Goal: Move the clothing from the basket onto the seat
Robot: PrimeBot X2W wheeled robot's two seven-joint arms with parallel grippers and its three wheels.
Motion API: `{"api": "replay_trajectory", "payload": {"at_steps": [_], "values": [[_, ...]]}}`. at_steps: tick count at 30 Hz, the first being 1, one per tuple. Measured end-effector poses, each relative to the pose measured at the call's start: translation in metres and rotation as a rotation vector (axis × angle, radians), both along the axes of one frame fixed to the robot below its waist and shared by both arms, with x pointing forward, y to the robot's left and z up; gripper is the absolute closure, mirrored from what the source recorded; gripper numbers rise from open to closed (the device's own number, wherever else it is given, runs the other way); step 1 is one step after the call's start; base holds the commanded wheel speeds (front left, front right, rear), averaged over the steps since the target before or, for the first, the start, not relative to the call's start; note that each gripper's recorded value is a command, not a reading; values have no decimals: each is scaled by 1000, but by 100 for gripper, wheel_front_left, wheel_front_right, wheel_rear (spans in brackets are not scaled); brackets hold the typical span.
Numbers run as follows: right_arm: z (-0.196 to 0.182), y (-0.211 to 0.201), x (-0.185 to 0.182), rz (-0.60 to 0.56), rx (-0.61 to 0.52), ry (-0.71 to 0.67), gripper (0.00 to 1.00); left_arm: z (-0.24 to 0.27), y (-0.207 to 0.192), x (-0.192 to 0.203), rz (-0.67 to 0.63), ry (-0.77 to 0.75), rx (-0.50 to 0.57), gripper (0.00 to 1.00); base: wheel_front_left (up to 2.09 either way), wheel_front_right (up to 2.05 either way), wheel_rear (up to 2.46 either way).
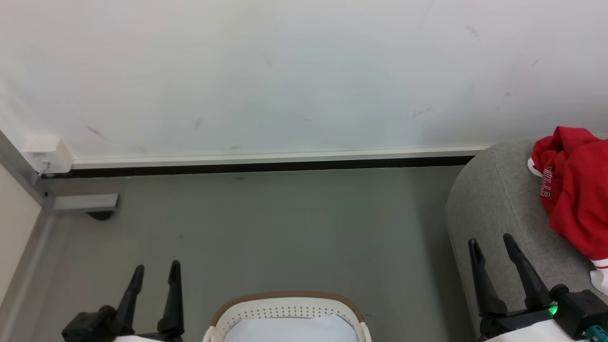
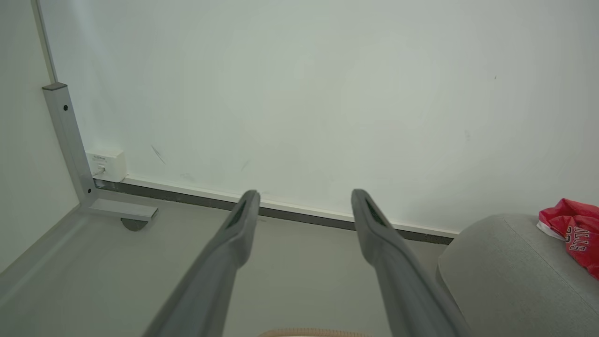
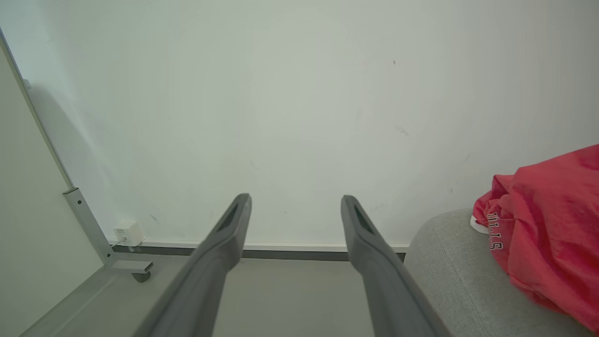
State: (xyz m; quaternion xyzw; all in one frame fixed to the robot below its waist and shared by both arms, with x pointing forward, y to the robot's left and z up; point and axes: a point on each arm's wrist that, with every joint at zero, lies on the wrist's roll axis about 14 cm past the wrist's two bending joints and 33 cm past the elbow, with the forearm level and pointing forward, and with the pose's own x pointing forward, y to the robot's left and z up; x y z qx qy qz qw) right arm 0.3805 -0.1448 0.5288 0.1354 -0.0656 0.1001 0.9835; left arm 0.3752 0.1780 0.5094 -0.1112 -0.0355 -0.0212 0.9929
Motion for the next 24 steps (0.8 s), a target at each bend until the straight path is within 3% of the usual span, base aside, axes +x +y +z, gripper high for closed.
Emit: {"api": "replay_trajectory", "payload": {"at_steps": [19, 20, 24], "values": [[-1, 0, -1, -8, -5, 3, 0, -10, -2, 0, -15, 12, 6, 0, 0, 0, 0], [-2, 0, -2, -8, -5, 5, 100, -11, -1, 0, -14, 14, 7, 100, 0, 0, 0], [-19, 1, -8, -9, -4, 59, 100, -24, -3, -5, -14, 57, 0, 100, 0, 0, 0]]}}
